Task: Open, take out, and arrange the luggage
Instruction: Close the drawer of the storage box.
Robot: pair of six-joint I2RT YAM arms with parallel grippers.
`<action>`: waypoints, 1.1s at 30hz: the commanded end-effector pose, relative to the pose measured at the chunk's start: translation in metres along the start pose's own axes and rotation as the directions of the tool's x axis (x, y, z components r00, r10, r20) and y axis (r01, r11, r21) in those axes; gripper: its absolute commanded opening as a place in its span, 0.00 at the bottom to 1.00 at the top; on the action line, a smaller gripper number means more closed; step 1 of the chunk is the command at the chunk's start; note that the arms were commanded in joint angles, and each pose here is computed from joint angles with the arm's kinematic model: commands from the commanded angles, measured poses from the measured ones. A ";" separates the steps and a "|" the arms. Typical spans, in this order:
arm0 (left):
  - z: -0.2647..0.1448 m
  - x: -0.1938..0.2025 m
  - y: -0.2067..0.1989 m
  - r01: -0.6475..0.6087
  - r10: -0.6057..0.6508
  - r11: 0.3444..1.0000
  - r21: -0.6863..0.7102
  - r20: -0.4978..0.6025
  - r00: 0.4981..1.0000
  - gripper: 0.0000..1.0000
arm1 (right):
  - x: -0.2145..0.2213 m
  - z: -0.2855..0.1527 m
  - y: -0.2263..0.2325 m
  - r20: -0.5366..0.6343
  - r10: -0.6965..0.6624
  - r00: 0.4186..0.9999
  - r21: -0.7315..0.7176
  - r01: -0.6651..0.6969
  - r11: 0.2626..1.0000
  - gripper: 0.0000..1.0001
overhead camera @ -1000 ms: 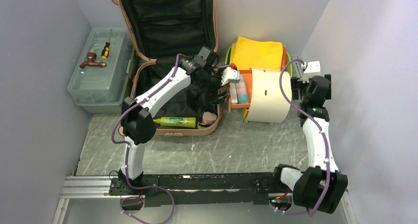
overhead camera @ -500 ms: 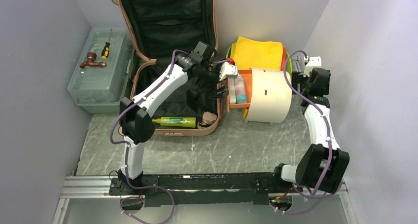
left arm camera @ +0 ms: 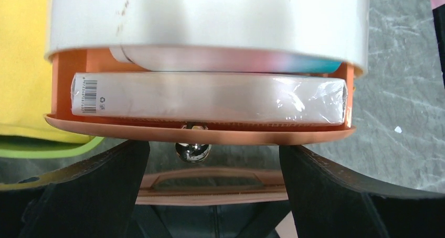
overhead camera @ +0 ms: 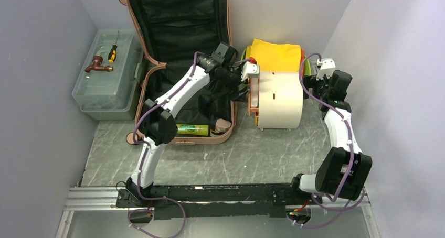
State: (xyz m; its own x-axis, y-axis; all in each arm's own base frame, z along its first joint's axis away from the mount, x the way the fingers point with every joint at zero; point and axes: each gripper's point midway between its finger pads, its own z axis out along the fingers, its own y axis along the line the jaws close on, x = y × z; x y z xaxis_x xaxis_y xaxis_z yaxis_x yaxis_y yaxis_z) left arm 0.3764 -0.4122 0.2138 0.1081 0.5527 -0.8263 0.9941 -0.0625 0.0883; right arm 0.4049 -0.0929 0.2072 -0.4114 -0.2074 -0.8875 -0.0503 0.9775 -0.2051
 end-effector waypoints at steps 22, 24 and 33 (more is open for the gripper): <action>0.020 -0.082 -0.040 0.163 -0.156 0.986 -0.040 0.137 0.978 1.00 | -0.033 -0.054 -0.072 -0.034 -0.034 0.999 0.402 0.045 0.915 1.00; 0.010 -0.078 -0.038 0.151 -0.140 0.984 -0.090 0.119 0.983 0.99 | -0.051 -0.071 -0.073 0.015 -0.030 0.999 0.411 0.022 0.911 1.00; -0.024 -0.044 -0.017 0.179 -0.166 0.977 -0.114 0.119 0.979 0.99 | -0.076 -0.102 -0.018 0.235 -0.002 0.972 0.185 -0.043 0.982 1.00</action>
State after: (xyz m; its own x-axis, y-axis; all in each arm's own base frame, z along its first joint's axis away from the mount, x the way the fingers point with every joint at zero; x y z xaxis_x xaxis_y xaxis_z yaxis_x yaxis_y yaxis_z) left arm 0.3427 -0.4296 0.2323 -0.1277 0.5191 -0.8451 0.9847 0.1686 -0.0452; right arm 0.3439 -0.1219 0.3301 -0.2613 -0.2333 -0.9366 0.2674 0.9149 -0.3025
